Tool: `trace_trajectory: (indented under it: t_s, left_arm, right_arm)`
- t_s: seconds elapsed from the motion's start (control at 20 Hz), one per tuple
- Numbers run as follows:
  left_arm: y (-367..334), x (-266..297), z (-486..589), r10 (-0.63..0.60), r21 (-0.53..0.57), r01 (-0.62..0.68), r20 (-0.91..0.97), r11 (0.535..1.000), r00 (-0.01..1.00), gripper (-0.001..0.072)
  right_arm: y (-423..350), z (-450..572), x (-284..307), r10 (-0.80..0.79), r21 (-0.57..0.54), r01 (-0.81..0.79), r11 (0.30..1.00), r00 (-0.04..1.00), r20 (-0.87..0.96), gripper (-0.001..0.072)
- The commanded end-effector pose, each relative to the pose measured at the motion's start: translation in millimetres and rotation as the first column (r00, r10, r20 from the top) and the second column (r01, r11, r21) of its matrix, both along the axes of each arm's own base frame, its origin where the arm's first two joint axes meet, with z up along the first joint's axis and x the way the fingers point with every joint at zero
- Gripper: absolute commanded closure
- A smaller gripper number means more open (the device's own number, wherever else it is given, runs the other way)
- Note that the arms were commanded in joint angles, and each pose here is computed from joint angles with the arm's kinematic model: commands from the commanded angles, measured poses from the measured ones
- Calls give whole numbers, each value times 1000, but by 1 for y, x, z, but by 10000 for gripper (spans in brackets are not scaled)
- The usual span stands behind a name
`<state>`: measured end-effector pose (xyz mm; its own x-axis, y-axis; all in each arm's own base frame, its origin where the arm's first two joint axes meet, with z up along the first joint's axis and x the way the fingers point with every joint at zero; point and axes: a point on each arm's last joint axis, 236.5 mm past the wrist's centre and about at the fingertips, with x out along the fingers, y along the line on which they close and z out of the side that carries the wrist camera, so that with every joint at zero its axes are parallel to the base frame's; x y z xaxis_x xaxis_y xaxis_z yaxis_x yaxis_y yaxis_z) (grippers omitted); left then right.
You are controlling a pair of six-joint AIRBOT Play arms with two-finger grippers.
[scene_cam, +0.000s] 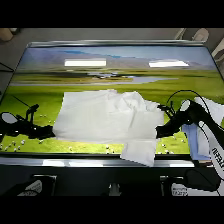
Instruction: Fold the shirts.
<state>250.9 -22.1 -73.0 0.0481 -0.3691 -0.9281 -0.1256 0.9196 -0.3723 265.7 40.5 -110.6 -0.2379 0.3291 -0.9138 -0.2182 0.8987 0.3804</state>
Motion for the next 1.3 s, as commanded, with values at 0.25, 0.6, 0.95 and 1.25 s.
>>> trace_trajectory:
  t_s: [0.25, 0.6, 0.95, 1.25]
  left_arm:
    - [-5, 66, 99, 40, -30, -32, 322, 999, 946, 682]
    - [-11, -10, 613, 24, -61, -212, 984, 975, -176, 682]
    - [-34, -111, 670, 52, -129, -184, 927, 974, -370, 683]
    - [-11, -7, 567, 10, 10, -222, 996, 975, 91, 682]
  right_arm:
    - [5, 92, 68, 52, 14, -61, 998, 936, 348, 696]
    - [-48, 609, 12, 318, -222, 344, 912, -253, 914, 693]
    - [-45, 649, -88, 325, -157, 407, 900, -386, 863, 693]
    - [-66, 568, -19, 333, -295, 375, 879, -41, 942, 693]
